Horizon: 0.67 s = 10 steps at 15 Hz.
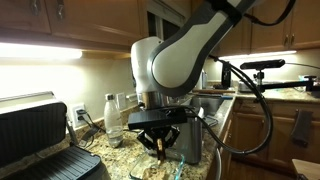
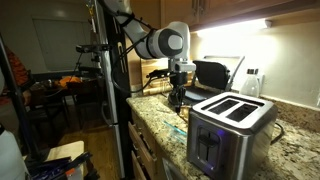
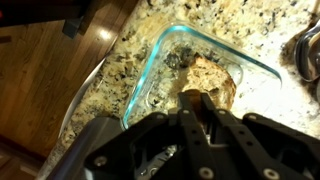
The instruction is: Put one slice of bread in the toaster
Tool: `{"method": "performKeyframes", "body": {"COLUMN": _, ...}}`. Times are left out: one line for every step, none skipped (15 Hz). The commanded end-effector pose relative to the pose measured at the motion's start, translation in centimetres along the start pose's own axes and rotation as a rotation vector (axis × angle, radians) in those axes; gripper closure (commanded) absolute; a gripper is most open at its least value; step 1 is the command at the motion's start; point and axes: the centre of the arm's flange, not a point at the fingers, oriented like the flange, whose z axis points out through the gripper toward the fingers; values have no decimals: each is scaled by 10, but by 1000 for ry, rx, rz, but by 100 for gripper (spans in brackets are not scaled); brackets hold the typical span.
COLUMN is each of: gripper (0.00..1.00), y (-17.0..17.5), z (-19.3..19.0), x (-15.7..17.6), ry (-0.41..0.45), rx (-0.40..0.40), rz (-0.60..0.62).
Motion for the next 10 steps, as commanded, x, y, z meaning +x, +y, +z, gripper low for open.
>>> {"method": "performKeyframes", "body": {"gripper": 97, "y": 8, "z": -29, "x": -16, "ry": 12, "rx": 13, "rz": -30}}
{"method": "performKeyframes", "body": {"gripper": 97, "y": 8, "z": -35, "x": -20, "ry": 12, "rx": 20, "rz": -42}}
{"method": "performKeyframes", "body": {"gripper": 97, "y": 8, "z": -41, "x": -24, "ry": 14, "rx": 34, "rz": -60}}
{"method": "performKeyframes", "body": {"gripper": 97, "y": 9, "z": -47, "x": -28, "ry": 16, "rx": 47, "rz": -77}}
{"method": "performKeyframes", "body": {"gripper": 97, "y": 10, "z": -54, "x": -31, "ry": 15, "rx": 57, "rz": -102}}
{"method": "performKeyframes", "body": {"gripper": 97, "y": 11, "z": -60, "x": -33, "ry": 17, "rx": 60, "rz": -129}}
{"method": "performKeyframes", "body": {"gripper": 97, "y": 13, "z": -67, "x": -36, "ry": 21, "rx": 60, "rz": -154}}
{"method": "performKeyframes", "body": {"gripper": 97, "y": 16, "z": -74, "x": -38, "ry": 24, "rx": 58, "rz": -175}}
{"method": "performKeyframes", "body": {"gripper": 97, "y": 19, "z": -80, "x": -40, "ry": 22, "rx": 62, "rz": -201}}
{"method": "performKeyframes", "body": {"gripper": 97, "y": 21, "z": -86, "x": -41, "ry": 22, "rx": 64, "rz": -228}}
